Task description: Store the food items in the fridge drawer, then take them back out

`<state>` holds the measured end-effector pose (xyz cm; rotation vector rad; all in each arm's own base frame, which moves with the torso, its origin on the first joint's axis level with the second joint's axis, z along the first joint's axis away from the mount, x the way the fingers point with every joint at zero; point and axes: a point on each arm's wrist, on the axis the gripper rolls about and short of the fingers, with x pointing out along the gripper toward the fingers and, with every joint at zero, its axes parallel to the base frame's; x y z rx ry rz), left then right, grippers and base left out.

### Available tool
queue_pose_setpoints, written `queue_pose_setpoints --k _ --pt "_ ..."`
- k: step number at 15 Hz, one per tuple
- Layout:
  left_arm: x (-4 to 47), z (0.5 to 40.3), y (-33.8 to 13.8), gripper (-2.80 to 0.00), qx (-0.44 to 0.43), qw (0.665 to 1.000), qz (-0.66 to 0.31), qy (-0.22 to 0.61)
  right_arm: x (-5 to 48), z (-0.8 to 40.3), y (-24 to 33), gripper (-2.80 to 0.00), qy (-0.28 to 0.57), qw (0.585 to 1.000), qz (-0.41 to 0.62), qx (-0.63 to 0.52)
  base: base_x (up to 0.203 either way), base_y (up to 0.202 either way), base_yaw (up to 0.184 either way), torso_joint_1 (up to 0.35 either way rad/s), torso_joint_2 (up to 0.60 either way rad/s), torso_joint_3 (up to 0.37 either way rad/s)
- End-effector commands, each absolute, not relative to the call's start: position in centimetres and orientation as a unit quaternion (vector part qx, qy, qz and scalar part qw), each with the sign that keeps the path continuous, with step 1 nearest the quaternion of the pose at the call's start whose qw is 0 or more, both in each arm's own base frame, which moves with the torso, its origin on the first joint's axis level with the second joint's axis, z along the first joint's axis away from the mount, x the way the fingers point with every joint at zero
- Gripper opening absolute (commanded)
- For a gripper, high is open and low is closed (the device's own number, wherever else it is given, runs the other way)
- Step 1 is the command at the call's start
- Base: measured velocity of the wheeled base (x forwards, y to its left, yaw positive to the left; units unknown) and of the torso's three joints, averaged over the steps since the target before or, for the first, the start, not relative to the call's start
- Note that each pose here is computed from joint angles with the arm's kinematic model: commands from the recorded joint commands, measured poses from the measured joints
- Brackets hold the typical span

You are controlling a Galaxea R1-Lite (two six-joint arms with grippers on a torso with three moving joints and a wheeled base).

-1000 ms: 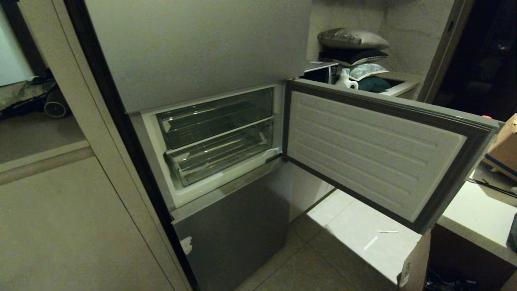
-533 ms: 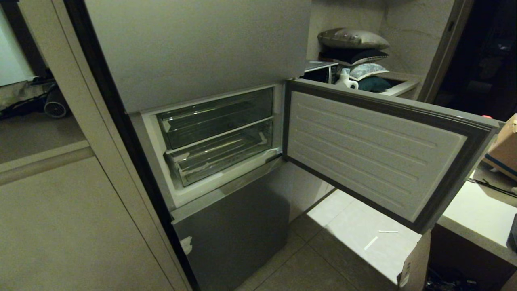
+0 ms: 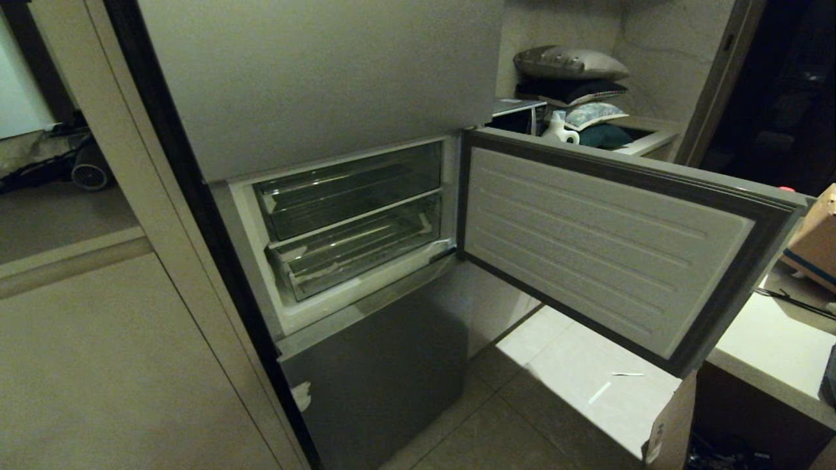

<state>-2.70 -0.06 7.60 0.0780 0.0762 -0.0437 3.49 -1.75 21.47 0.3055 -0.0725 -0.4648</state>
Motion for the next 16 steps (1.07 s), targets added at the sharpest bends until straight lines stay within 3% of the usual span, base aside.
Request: queue_pose_setpoints --k 1,6,12,16 --pt "-2.7 7.6 -0.1 -2.80 0.039 0.998 -0.022 0.039 9.3 20.9 -7.6 -2.80 0.026 0.937 -0.286 0.197 0.000 0.000 0.000 0.000 0.00 0.000" --pt "-2.7 7.6 -0.1 -2.80 0.039 0.998 -0.021 0.039 15.2 18.8 -15.7 -2.80 0.000 0.940 -0.266 0.212 0.000 0.000 0.000 0.000 0.00 0.000" --pt "-2.7 7.6 -0.1 -2.80 0.039 0.998 -0.022 0.039 22.9 20.1 -19.1 -2.80 -0.058 0.946 -0.181 0.261 0.000 0.000 0.000 0.000 0.00 0.000" --pt "-2.7 7.6 -0.1 -2.80 0.039 0.998 -0.022 0.039 25.5 19.2 -20.0 -2.80 -0.044 0.950 -0.144 0.274 0.000 0.000 0.000 0.000 0.00 0.000"
